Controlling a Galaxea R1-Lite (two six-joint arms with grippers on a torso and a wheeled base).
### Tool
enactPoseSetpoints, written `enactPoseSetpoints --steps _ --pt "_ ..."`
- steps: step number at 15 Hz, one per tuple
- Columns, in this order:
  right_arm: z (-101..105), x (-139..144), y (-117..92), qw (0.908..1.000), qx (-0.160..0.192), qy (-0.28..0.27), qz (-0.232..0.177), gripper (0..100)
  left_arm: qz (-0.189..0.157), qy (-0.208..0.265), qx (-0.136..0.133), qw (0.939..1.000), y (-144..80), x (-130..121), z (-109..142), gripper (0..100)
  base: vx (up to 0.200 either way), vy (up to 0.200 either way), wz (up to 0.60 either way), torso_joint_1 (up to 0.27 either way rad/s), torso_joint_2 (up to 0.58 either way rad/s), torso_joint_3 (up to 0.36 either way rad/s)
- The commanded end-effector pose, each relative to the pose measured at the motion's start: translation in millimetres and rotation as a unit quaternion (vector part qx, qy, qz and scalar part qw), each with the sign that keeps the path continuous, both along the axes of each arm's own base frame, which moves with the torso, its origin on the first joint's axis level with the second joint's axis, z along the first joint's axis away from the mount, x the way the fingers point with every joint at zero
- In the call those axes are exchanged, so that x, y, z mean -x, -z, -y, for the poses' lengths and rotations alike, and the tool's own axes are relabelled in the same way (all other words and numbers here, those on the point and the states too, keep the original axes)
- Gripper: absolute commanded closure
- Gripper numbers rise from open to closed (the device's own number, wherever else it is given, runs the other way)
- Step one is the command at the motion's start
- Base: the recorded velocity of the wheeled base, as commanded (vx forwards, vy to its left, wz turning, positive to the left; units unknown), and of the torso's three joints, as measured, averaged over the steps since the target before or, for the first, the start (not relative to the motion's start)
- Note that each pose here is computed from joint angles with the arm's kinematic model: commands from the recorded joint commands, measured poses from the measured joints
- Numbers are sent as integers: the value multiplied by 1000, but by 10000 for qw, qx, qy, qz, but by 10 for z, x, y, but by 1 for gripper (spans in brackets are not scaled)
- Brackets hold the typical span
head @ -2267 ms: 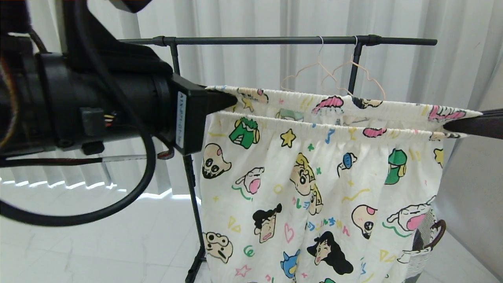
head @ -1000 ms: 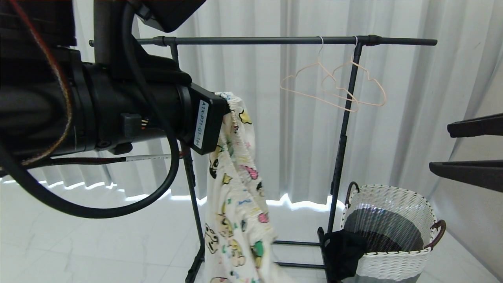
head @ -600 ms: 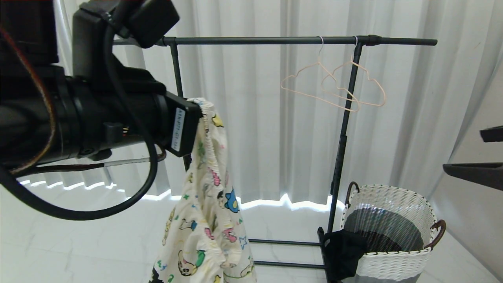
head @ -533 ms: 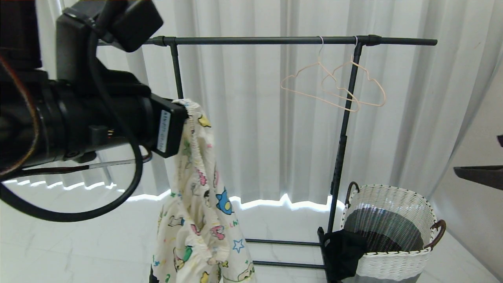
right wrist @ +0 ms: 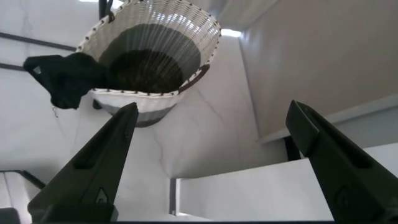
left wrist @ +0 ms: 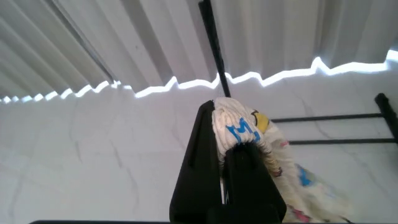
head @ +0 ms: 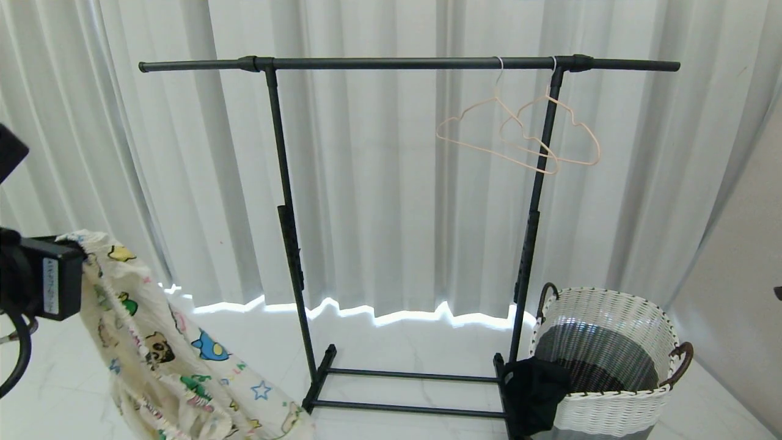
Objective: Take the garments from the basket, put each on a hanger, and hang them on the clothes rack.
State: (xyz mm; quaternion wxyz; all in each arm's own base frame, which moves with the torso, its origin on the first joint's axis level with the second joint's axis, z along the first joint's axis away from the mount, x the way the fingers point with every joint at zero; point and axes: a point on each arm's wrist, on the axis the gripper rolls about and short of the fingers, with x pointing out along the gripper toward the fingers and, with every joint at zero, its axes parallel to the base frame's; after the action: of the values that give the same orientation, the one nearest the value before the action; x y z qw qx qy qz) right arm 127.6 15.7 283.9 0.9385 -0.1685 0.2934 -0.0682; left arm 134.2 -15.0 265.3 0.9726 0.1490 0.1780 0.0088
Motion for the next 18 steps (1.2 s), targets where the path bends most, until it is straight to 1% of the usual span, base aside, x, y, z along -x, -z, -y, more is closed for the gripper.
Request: enactPoseSetpoints --steps 1,2,3,5,6,9,10,11,14,18 --pt "13 31 103 9999 97 -30 -85 0 46 -180 95 9998 98 188 -82 100 0 0 0 0 0 0" --pt "15 43 135 9999 133 -55 -88 0 12 -184 144 9997 112 177 -78 100 0 0 0 0 0 0" --pt "17 51 158 9999 128 -58 -22 0 12 -174 266 9995 107 153 -68 100 0 0 0 0 0 0" --pt "14 34 150 9998 44 -60 157 0 78 73 595 9982 75 122 -32 100 0 0 0 0 0 0" --pt "16 21 139 9997 3 -55 226 0 79 137 643 9978 80 120 -28 100 0 0 0 0 0 0" --pt "6 8 113 9991 -140 -241 334 0 60 185 660 9976 99 123 -22 100 0 0 0 45 -125 -122" --pt "4 4 111 9990 -148 -254 333 0 98 188 664 9976 92 116 -21 100 0 0 0 149 -447 -261" --pt "2 -2 100 9987 -169 -274 392 0 226 212 678 9972 79 106 -16 100 0 0 0 149 -442 -281" --pt "-5 -30 69 9976 -226 -312 571 0 202 220 646 9975 149 100 -15 100 0 0 0 155 -458 -284" --pt "-22 -106 43 9957 -375 -361 767 0 248 223 627 9975 145 105 -16 100 0 0 0 184 -461 -281"
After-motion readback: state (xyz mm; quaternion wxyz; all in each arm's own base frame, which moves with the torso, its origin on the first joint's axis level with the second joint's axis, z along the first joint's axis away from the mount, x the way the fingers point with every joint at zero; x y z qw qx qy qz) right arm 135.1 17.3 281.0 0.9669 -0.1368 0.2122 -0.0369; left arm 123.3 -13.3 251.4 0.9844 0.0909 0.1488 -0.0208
